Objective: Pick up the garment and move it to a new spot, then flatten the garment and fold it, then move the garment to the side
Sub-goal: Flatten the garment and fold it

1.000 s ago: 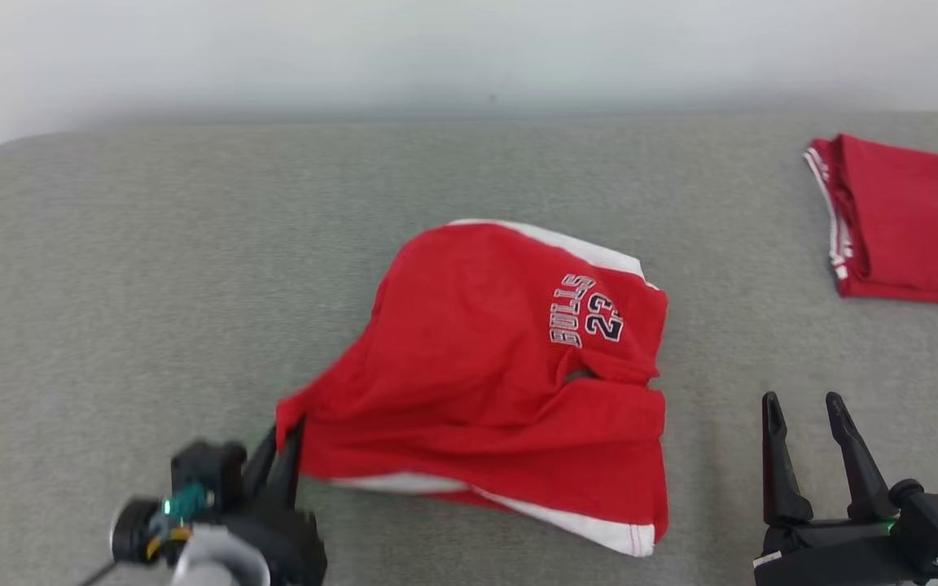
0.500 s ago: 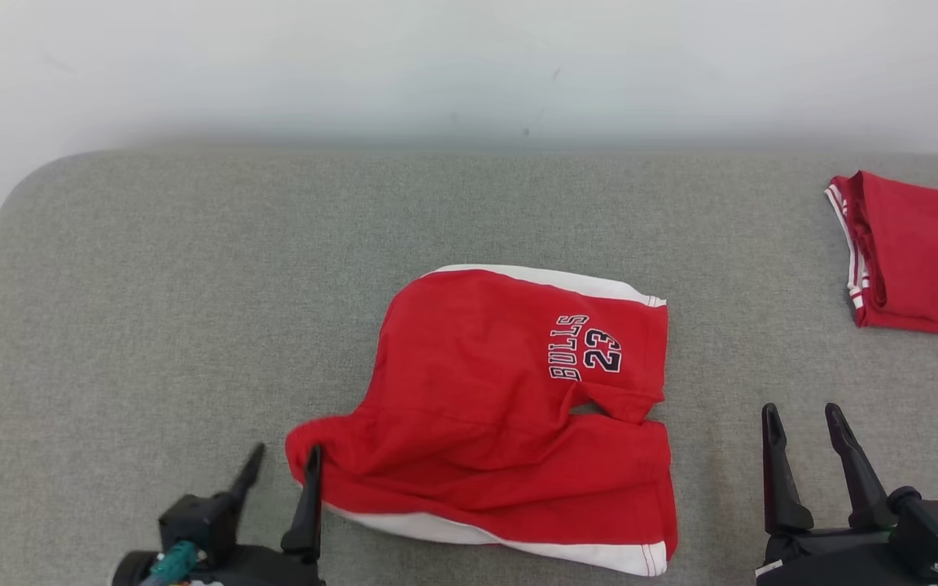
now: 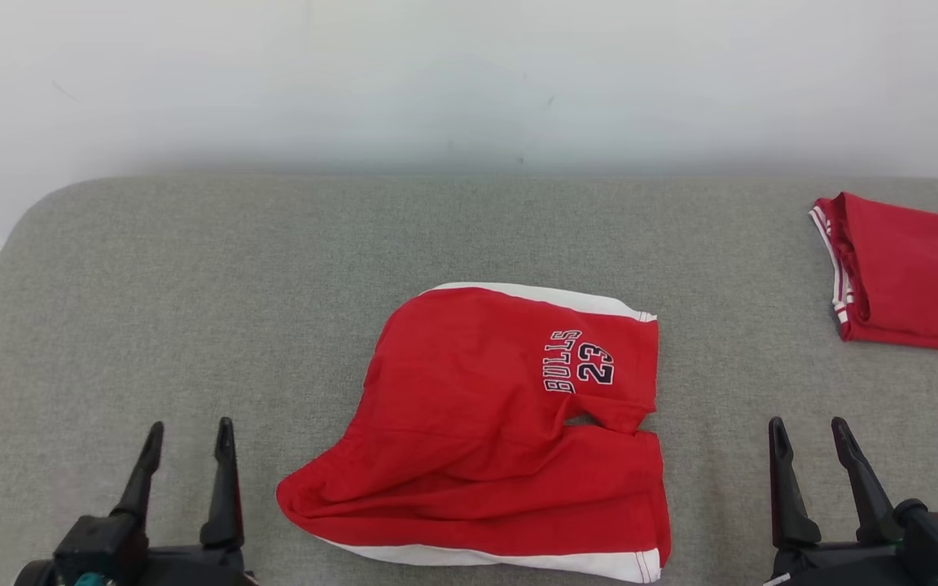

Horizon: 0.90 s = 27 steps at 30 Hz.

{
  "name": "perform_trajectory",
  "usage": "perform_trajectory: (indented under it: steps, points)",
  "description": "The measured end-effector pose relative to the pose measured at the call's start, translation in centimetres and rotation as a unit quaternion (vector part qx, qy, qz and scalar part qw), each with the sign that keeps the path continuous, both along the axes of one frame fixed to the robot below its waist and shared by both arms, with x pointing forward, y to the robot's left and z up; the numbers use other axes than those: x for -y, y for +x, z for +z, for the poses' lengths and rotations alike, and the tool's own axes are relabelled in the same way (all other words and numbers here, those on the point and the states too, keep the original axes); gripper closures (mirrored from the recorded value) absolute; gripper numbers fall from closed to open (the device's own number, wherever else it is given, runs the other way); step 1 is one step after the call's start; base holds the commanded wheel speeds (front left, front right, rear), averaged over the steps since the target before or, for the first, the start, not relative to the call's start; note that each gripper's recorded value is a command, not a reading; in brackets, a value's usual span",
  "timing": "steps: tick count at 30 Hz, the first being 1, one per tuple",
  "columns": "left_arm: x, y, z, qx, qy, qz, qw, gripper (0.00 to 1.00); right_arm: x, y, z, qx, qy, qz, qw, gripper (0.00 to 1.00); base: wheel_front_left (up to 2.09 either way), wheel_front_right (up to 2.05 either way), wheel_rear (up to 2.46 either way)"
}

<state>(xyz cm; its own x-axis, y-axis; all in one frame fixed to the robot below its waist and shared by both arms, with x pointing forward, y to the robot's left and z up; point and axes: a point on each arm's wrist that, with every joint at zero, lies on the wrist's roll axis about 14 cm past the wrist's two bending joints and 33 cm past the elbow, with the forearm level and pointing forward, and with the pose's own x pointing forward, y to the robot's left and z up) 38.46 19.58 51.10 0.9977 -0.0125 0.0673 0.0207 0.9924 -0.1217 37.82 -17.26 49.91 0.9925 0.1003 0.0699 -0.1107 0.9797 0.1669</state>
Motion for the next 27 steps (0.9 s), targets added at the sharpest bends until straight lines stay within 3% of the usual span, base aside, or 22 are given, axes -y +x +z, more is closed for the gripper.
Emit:
perform_trajectory:
  steps: [18, 27]
  points:
    - [-1.9, -3.6, 0.9, 0.029, 0.010, 0.026, 0.999, 0.00, 0.1, -1.8, -0.8, -0.014, -0.007, 0.007, 1.000, 0.00, 0.00, 0.00, 0.00]
    - [-2.0, -3.7, 0.6, 0.026, 0.015, 0.025, 0.999, 0.00, -1.8, -1.7, -2.0, -0.033, -0.015, 0.047, 0.998, 0.00, 0.00, 0.00, 0.00]
